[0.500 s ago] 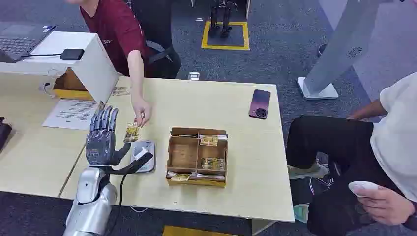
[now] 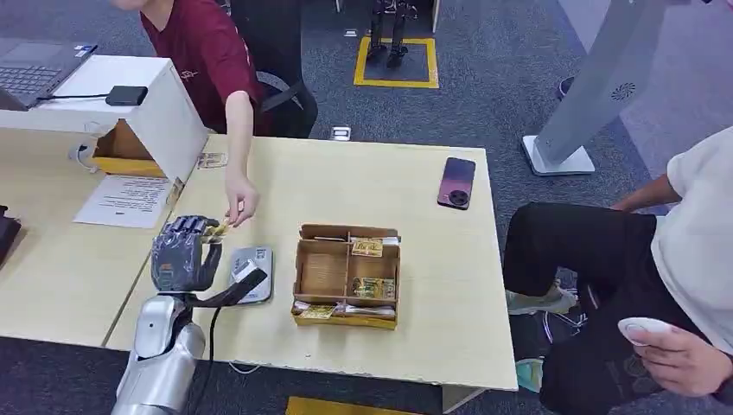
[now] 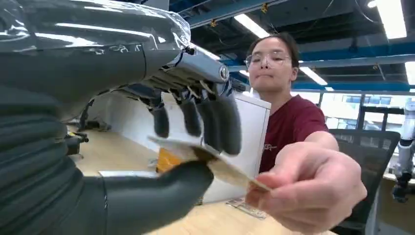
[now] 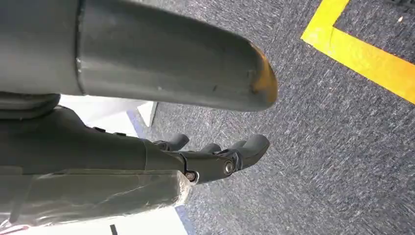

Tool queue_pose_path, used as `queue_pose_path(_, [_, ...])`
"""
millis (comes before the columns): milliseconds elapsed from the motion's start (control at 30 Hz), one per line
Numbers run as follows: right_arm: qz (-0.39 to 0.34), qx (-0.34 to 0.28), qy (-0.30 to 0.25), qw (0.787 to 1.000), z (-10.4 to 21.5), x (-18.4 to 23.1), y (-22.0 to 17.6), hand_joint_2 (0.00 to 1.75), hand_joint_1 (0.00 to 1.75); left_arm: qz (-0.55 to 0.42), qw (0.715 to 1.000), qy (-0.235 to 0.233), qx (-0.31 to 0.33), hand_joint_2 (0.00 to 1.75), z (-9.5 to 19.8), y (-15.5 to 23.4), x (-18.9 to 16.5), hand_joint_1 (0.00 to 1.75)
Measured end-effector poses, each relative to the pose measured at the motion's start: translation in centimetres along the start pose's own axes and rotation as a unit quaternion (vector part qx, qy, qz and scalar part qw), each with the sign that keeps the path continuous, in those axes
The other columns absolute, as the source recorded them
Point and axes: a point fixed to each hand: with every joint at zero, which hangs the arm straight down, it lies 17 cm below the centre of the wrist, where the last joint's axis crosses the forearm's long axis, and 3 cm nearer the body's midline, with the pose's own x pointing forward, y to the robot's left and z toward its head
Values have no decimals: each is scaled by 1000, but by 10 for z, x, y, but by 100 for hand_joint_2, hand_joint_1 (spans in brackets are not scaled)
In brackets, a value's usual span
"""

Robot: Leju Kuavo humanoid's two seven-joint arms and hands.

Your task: Pass the card to the sensor for recognition and then transmit it.

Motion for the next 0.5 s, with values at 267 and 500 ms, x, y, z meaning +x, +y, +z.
queue_pose_path(267, [1, 0, -2, 1000, 0, 0, 0, 0, 0, 9, 1000, -3, 2, 175, 0, 0, -3, 175])
queue_pose_path(500, [2, -2, -5, 1000, 0, 2, -1, 0, 0, 22, 1000, -13, 5, 175, 2, -1, 1, 175])
